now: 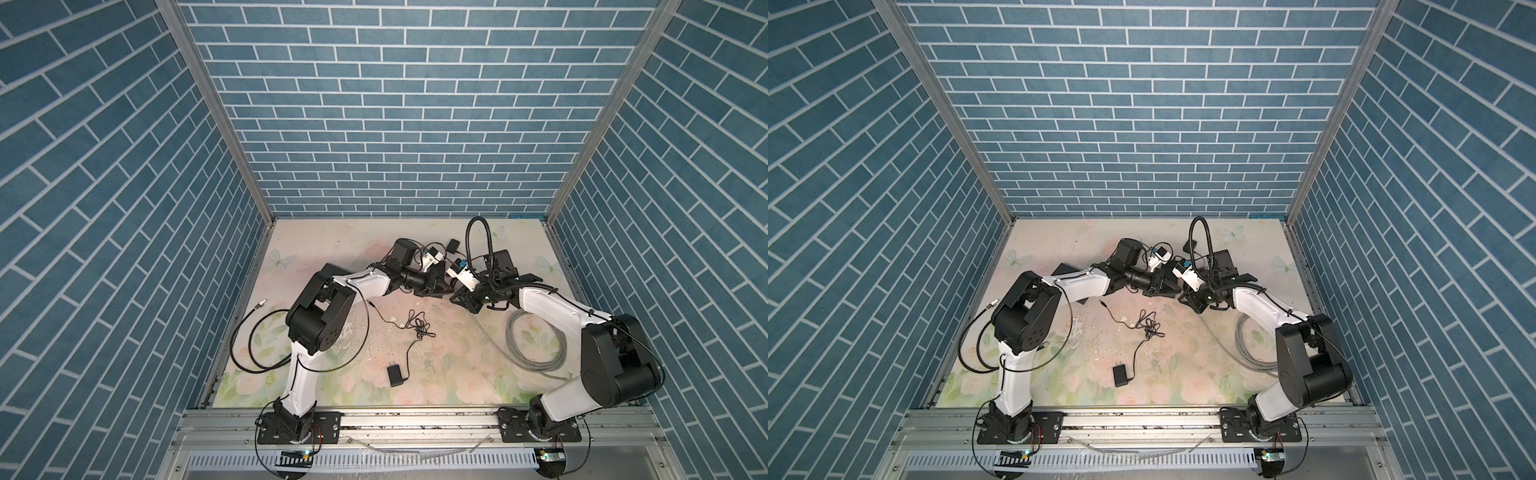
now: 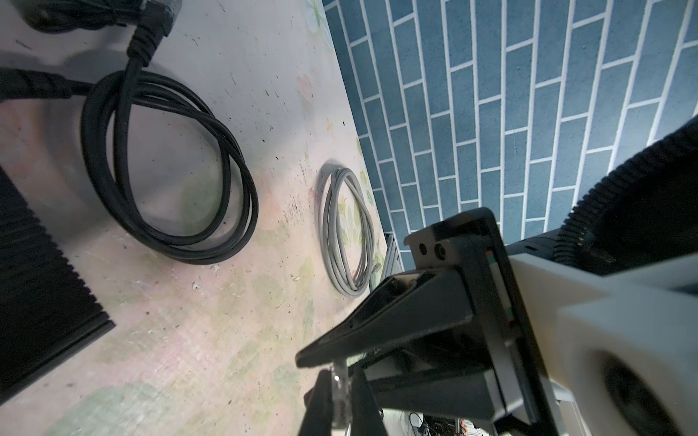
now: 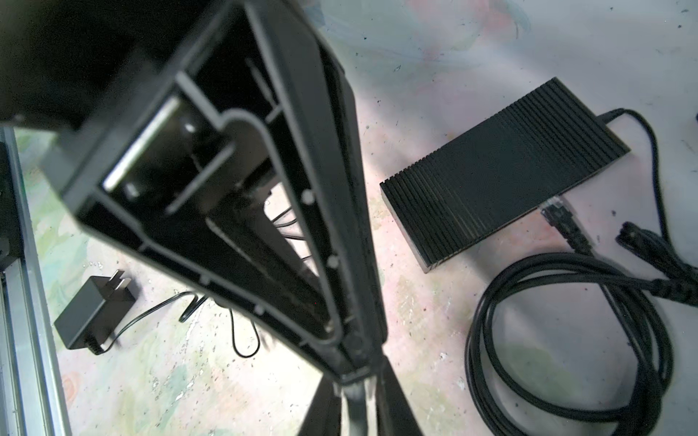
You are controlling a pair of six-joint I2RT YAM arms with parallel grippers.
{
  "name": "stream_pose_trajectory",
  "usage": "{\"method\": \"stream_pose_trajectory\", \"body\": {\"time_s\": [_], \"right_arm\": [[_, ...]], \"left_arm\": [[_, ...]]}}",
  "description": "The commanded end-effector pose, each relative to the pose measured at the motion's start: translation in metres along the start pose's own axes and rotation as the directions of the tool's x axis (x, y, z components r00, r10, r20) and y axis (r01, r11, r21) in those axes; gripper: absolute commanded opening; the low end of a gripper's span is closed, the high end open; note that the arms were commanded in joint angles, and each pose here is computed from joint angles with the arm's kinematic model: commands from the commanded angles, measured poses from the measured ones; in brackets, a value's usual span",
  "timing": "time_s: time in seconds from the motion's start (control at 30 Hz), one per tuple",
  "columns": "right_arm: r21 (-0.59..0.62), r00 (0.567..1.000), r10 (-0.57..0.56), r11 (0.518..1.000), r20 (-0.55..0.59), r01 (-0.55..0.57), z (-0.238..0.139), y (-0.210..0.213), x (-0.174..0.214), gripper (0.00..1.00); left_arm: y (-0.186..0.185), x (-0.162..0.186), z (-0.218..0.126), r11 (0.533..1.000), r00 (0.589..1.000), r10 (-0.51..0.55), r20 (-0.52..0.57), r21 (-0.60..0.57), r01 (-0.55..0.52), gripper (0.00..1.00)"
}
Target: Insert the plug into the switch port
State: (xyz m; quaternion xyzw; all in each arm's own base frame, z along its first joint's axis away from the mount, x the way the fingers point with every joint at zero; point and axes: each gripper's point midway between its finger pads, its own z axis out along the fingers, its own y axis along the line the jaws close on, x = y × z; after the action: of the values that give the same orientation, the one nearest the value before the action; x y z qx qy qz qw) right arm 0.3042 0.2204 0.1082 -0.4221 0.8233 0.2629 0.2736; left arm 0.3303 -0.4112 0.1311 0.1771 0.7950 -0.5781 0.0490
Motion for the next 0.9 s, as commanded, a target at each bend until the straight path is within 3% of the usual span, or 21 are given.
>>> {"method": "stream_pose_trajectory", "body": {"time_s": [0.0,0.37,0.4,0.53,0.7,0.87], "right_arm": [[0.006,0.999,-0.034,0.999,0.006,0.034,-0.003,0.004,0.004,0.09],[0.025,0.999,-0.033,0.999,0.034,0.032,-0.005,0.004,0.003,0.02],[0.028,0.999,-0.032,0.999,0.034,0.031,-0.005,0.003,0.003,0.02],[0.03,0.999,-0.038,0.999,-0.024,0.039,-0.002,0.001,0.017,0.02],[0.058,0.987,-0.06,0.996,-0.147,0.07,0.001,-0.013,0.031,0.03],[0.048,0.956,-0.125,0.989,-0.264,0.143,0.011,-0.033,0.038,0.03]], "left_arm": [[-0.003,0.003,-0.005,1.0,1.0,0.003,-0.004,0.0,-0.003,0.04],[0.001,0.002,-0.005,1.0,1.0,-0.006,0.002,-0.011,0.006,0.05],[0.001,0.003,-0.005,1.0,1.0,-0.005,0.002,-0.012,0.005,0.07],[0.021,-0.004,-0.019,0.995,0.998,-0.034,0.053,-0.09,0.039,0.39],[0.069,-0.021,-0.055,0.957,0.987,-0.061,0.15,-0.272,0.1,0.51],[0.1,-0.033,-0.057,0.916,0.993,-0.021,0.115,-0.395,0.065,0.54]]}}
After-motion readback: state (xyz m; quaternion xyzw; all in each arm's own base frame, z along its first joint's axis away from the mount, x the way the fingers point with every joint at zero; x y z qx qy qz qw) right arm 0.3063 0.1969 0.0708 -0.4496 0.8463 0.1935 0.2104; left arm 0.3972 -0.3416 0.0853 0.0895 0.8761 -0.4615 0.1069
